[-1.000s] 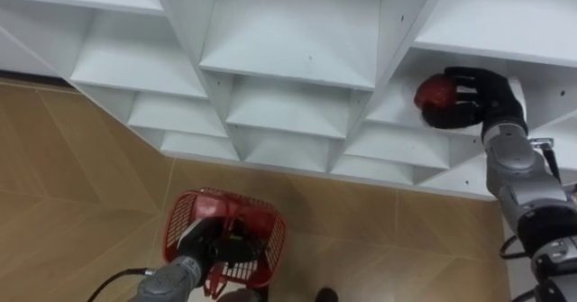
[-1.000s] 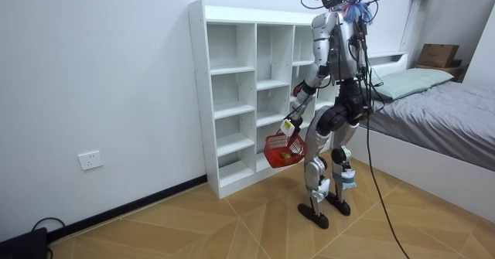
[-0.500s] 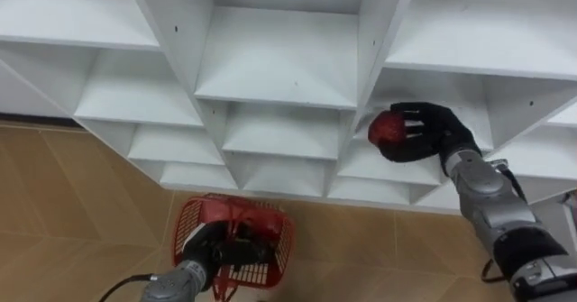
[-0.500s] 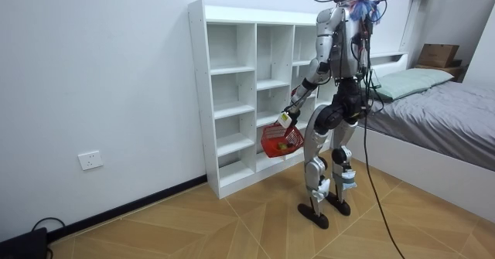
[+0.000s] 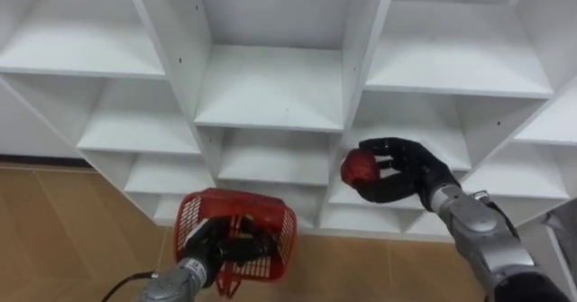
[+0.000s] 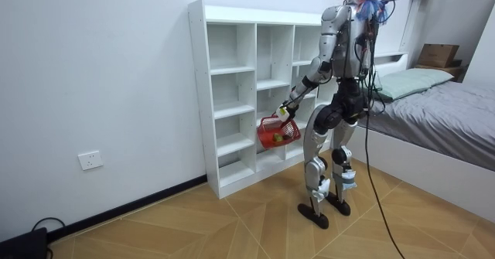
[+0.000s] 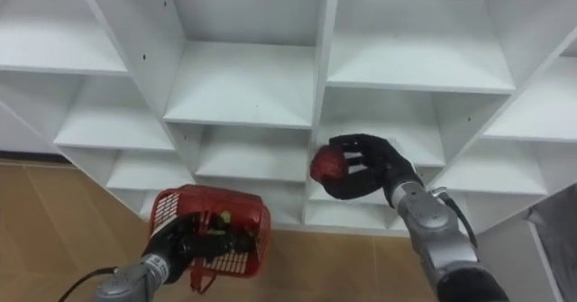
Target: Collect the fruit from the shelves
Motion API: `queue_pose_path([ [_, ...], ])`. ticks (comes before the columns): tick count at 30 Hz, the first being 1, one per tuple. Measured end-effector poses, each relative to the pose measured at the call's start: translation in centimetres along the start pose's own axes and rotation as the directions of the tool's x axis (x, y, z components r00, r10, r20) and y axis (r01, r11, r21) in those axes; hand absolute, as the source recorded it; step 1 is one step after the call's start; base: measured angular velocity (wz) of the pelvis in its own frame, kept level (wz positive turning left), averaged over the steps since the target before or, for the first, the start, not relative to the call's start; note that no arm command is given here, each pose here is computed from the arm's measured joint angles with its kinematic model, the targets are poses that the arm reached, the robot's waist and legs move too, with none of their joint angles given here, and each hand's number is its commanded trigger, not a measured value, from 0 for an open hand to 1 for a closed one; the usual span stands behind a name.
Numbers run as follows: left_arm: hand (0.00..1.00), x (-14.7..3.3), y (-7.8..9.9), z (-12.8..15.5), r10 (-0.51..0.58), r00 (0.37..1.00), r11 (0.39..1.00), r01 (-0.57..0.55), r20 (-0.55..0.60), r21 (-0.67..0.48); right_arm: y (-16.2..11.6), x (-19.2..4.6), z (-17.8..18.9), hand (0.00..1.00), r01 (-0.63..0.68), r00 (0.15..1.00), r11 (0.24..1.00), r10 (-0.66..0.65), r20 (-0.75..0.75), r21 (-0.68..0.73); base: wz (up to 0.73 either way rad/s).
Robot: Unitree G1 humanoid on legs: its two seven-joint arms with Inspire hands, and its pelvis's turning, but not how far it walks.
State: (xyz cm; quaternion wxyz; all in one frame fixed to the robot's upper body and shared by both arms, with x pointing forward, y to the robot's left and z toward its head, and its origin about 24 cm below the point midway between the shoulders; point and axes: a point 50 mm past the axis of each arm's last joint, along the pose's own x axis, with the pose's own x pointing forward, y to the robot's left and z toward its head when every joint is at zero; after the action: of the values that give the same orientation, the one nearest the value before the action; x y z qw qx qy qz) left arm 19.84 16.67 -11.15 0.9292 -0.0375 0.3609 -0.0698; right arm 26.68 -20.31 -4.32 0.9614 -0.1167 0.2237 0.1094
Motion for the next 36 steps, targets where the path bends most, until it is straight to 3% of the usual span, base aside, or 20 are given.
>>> queue_pose_path([
  [11,1.0,-0.8,-1.2,1.4,-0.012,0.991,0.996,0.024,0.134,-0.09,3.2,-2.2,-1.2,1.0,-0.069,0.996,0.994,0.065,0.053,0.09,0.0],
  [36,1.0,-1.6,-1.8,4.5,-0.032,0.957,0.993,0.063,0.289,-0.098,5.1,-3.0,0.7,1.0,-0.135,0.978,0.983,0.112,0.176,0.122,-0.01],
])
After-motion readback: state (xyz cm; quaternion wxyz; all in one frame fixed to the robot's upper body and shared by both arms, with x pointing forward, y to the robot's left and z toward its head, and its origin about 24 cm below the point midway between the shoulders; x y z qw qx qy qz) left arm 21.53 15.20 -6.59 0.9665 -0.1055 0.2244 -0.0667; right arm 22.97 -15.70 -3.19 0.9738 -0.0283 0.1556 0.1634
